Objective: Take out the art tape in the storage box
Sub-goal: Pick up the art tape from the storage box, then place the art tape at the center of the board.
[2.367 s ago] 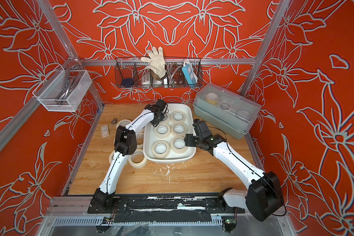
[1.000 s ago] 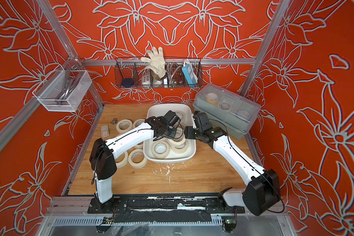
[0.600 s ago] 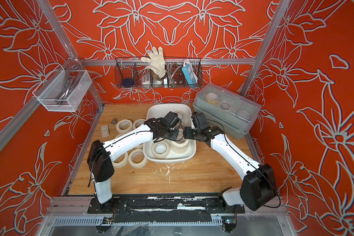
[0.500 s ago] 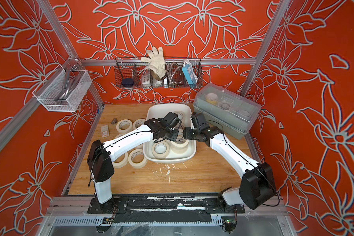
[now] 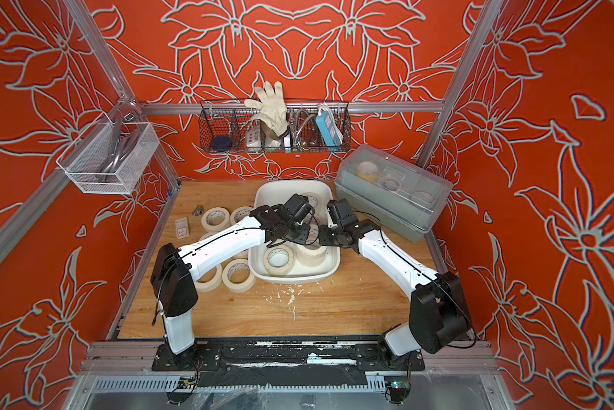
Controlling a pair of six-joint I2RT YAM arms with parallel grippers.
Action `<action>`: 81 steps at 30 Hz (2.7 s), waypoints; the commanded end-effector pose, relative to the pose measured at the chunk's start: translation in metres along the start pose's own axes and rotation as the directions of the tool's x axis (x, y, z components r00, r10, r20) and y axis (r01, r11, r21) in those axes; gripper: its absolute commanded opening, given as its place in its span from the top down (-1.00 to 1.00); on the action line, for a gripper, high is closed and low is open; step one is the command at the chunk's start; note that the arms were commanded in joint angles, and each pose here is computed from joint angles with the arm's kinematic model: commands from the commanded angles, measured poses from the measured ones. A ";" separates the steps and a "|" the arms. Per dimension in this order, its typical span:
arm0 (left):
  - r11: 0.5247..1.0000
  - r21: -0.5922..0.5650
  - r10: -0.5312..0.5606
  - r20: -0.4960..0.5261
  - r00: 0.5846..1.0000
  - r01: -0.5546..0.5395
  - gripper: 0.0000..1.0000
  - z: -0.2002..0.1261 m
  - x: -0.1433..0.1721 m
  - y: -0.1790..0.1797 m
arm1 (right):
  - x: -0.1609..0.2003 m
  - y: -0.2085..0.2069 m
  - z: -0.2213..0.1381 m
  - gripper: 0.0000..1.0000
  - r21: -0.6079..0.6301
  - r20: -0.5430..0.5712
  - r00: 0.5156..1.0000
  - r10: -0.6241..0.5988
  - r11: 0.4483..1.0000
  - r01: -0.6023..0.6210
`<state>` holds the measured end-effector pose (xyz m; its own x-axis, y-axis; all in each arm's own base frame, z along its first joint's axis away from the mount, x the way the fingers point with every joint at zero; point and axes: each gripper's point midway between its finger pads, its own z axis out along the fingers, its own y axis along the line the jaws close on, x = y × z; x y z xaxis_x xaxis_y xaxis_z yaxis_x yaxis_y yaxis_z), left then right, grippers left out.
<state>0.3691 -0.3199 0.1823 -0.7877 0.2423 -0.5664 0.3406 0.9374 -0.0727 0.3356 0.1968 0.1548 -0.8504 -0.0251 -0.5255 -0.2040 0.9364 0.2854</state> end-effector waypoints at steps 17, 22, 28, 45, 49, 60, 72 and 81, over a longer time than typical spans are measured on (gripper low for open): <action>0.980 0.069 -0.198 0.184 0.963 0.188 -0.92 -0.098 -0.024 0.038 | -0.039 -0.048 -0.060 1.00 0.269 0.133 0.986 -0.096 0.961 0.058; 0.964 -0.012 -0.258 0.201 0.945 0.266 -0.95 -0.102 -0.015 0.071 | -0.048 -0.078 -0.078 1.00 0.332 0.187 0.981 -0.044 0.943 -0.021; 0.958 -0.040 -0.269 0.208 0.941 0.283 -0.96 -0.103 -0.010 0.083 | -0.048 -0.123 -0.090 1.00 0.405 0.263 0.962 0.073 0.897 -0.179; 0.952 -0.053 -0.290 0.159 0.944 0.302 -0.95 -0.085 -0.005 0.089 | -0.053 -0.191 0.009 1.00 0.433 0.210 0.938 0.274 0.834 -0.341; 0.951 -0.056 -0.294 0.151 0.944 0.305 -0.95 -0.084 -0.006 0.089 | -0.056 -0.196 0.034 1.00 0.454 0.133 0.947 0.293 0.831 -0.321; 0.950 -0.049 -0.299 0.155 0.942 0.309 -0.93 -0.087 -0.008 0.088 | -0.052 -0.211 0.073 0.82 0.472 0.091 0.941 0.325 0.818 -0.328; 0.937 -0.064 -0.332 0.130 0.934 0.342 -0.92 -0.077 -0.001 0.093 | -0.048 -0.208 0.071 0.25 0.450 0.075 0.932 0.354 0.822 -0.349; 0.937 -0.064 -0.335 0.114 0.935 0.344 -0.90 -0.068 -0.005 0.095 | -0.042 -0.183 0.038 0.10 0.352 0.096 0.931 0.353 0.862 -0.364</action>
<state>0.3641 -0.2148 0.2331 -0.7880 -0.1135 -0.6051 0.0181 0.9782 -0.2070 0.4381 0.0360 0.0751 -0.8288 0.3261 -0.4546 0.3158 0.9434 0.1008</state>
